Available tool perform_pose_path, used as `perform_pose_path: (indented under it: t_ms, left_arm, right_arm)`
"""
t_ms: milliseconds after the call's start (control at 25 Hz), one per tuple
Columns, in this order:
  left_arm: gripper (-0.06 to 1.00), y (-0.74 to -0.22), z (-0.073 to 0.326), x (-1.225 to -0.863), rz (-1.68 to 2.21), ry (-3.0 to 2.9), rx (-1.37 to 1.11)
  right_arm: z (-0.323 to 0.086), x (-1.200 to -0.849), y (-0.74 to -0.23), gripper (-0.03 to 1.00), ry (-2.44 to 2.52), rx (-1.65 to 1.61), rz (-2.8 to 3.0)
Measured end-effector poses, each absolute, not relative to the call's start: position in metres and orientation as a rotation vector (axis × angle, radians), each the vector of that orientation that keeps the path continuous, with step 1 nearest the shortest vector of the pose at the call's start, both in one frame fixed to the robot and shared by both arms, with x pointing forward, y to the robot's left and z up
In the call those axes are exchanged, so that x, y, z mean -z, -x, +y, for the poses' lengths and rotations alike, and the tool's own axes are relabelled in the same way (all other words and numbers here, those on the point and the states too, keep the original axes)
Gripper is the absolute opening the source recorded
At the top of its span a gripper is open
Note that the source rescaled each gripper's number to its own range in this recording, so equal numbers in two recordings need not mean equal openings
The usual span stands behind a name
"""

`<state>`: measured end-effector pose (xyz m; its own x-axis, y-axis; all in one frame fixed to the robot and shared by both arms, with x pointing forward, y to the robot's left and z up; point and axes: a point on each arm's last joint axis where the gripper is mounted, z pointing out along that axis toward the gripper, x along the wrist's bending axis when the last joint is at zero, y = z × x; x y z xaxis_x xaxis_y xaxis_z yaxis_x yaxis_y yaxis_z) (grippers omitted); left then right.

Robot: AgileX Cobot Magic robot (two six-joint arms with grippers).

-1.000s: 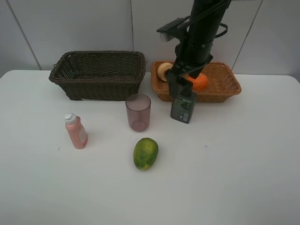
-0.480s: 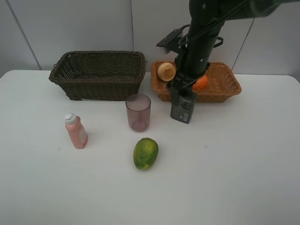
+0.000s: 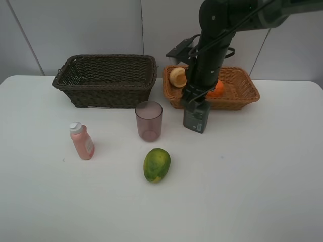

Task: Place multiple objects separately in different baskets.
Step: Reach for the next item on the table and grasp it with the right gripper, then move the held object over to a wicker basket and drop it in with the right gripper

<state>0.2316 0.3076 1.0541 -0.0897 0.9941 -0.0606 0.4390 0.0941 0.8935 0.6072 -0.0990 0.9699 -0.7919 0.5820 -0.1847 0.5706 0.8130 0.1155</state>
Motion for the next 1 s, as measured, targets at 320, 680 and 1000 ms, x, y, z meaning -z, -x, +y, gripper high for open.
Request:
perform_pose_path:
  t_ms: [320, 680, 1000]
  left_arm:
    - [1.0, -0.2316, 0.3076, -1.0541, 1.634, -1.438, -0.95]
    - [1.0, -0.2316, 0.3076, -1.0541, 1.634, -1.438, -0.95]
    - [1.0, -0.2316, 0.3076, -1.0541, 1.634, -1.438, -0.95]
  right_arm:
    - [-0.0986, -0.9663, -0.6078, 0.0, -0.899, -0.067, 2.794]
    - [-0.0987, -0.9663, -0.6078, 0.0, -0.898, -0.066, 2.794]
    - [-0.1007, -0.9748, -0.6046, 0.0, -0.9, -0.07, 2.789]
